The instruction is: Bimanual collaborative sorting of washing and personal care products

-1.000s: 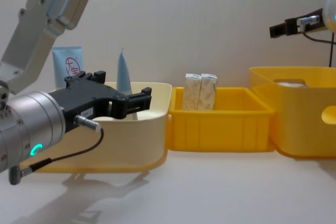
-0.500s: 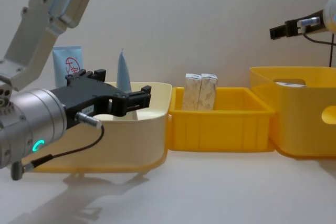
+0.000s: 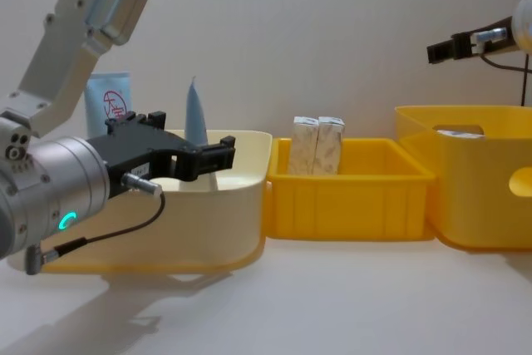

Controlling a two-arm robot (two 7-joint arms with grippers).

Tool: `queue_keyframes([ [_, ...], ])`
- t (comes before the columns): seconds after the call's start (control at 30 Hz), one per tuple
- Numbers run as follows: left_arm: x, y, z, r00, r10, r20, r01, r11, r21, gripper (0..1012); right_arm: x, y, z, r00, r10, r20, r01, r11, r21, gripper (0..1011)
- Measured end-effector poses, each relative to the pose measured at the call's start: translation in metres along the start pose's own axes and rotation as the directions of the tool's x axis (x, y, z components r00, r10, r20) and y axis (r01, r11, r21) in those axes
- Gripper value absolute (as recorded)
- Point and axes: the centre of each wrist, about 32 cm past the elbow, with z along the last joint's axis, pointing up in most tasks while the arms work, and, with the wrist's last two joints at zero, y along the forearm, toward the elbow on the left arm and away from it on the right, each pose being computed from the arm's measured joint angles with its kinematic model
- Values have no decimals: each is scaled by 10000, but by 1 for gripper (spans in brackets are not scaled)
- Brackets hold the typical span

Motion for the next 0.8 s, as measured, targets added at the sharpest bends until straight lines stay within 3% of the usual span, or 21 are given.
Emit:
queue_keyframes([
  [0.8, 190, -266, -29, 9999, 36, -123, -32, 9995, 322, 999, 3, 2, -2, 10000, 2, 7, -2, 10000, -10, 1001],
])
